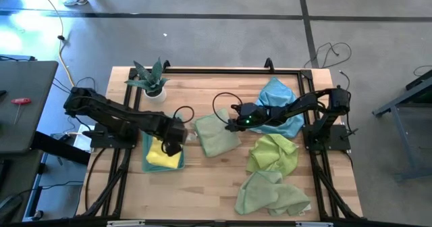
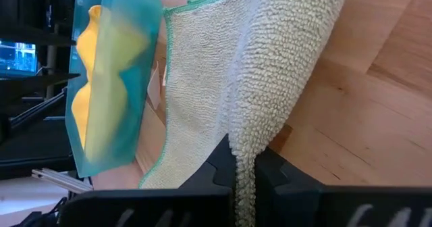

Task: Fold microfiber towels
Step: Put the top green microfiber towel into the green bin

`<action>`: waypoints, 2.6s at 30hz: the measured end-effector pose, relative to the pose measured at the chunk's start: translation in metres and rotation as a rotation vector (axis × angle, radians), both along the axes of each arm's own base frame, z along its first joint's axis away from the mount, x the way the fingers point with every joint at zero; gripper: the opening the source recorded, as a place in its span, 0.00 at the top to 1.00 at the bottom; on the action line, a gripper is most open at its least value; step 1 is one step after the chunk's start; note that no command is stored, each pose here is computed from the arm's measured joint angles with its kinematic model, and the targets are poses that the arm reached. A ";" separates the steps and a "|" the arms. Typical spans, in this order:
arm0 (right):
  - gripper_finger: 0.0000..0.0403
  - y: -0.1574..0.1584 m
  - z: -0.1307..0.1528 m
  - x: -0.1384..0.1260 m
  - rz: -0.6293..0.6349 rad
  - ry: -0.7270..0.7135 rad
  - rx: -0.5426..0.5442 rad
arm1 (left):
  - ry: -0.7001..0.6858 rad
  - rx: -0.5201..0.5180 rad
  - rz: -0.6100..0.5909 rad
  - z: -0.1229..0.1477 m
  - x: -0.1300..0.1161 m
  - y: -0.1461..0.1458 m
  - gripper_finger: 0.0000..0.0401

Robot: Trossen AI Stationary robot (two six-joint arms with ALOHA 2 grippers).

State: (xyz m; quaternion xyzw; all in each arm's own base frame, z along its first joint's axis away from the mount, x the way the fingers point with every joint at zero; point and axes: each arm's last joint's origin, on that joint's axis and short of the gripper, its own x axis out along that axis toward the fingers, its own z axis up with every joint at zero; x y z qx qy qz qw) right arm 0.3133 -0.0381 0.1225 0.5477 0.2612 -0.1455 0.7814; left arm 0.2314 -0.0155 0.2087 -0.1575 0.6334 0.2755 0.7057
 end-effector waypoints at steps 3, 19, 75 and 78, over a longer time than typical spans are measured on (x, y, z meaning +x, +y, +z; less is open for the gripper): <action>1.00 0.000 0.001 0.001 0.002 -0.009 0.007 | -0.048 0.033 -0.016 0.008 0.004 -0.002 0.58; 1.00 0.000 0.005 0.004 -0.015 -0.061 0.016 | -0.098 0.047 -0.049 0.016 0.002 -0.021 0.58; 1.00 0.034 0.180 0.074 0.138 -0.300 -0.275 | -0.515 -0.031 0.003 0.057 -0.008 -0.028 0.58; 1.00 0.039 0.181 0.079 0.138 -0.310 -0.283 | -0.597 -0.056 0.037 0.080 -0.021 -0.037 0.58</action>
